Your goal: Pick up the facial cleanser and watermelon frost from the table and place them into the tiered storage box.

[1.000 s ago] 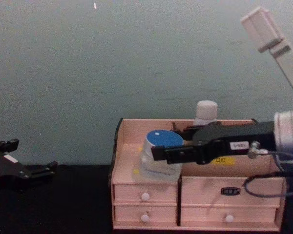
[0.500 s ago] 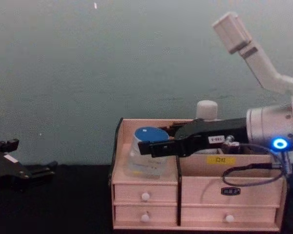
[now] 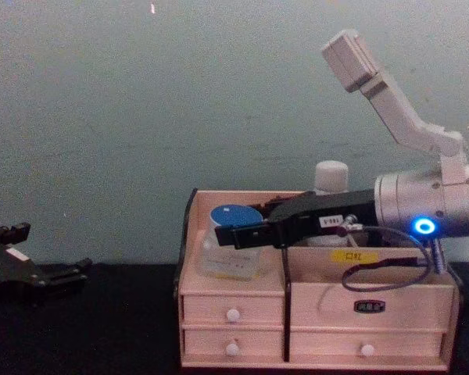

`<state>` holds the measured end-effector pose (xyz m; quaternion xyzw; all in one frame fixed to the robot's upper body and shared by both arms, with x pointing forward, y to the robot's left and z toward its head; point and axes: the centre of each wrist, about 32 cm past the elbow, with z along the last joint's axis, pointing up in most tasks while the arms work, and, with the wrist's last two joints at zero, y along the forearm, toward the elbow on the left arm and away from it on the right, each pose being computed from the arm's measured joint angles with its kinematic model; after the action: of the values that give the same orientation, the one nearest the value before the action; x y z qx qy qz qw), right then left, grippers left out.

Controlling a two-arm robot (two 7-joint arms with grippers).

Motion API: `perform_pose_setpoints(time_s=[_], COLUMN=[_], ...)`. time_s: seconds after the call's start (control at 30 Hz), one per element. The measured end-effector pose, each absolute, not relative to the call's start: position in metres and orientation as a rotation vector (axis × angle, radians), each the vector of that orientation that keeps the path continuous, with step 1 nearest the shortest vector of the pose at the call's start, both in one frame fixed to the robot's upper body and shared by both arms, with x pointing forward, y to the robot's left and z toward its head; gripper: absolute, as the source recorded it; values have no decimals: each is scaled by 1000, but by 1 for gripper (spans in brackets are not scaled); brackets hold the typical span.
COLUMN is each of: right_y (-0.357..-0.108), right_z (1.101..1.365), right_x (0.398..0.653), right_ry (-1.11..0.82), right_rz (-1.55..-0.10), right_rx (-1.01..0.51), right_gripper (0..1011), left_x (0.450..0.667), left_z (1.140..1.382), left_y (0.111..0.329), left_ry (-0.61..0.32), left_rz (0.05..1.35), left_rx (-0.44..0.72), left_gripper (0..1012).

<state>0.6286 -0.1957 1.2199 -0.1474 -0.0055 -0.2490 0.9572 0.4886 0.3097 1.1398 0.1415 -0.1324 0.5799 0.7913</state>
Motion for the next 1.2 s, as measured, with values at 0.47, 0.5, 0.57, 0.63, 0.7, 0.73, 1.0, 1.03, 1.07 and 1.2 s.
perform_pose_setpoints(time_s=[0.47, 0.5, 0.57, 0.63, 0.7, 0.73, 1.0, 1.03, 1.07, 1.2], right_y=[-192, -192, -192, -191, -191, -191, -190, -190, -190, -190], right_z=[1219, 1219, 1218, 1218, 1218, 1217, 1216, 1216, 1216, 1216], right_x=[638, 638, 639, 639, 640, 640, 641, 642, 642, 642], right_ry=[20, 21, 23, 26, 31, 33, 50, 53, 54, 61], right_rz=[-529, -530, -531, -533, -536, -537, -543, -546, -547, -555], right_rx=[-306, -307, -308, -310, -314, -315, -316, -316, -316, -316], right_gripper=[726, 726, 726, 726, 726, 726, 726, 726, 726, 726], left_x=[489, 489, 489, 489, 489, 489, 489, 489, 489, 489], left_z=[1140, 1140, 1140, 1140, 1140, 1140, 1140, 1140, 1140, 1140], left_y=[310, 310, 310, 310, 310, 310, 310, 310, 310, 310], left_ry=[-285, -285, -285, -285, -285, -285, -285, -285, -285, -285], left_rz=[1248, 1248, 1248, 1248, 1248, 1248, 1248, 1248, 1248, 1248], left_rx=[304, 304, 304, 304, 304, 304, 304, 304, 304, 304], left_gripper=[1001, 1001, 1001, 1001, 1001, 1001, 1001, 1001, 1001, 1001])
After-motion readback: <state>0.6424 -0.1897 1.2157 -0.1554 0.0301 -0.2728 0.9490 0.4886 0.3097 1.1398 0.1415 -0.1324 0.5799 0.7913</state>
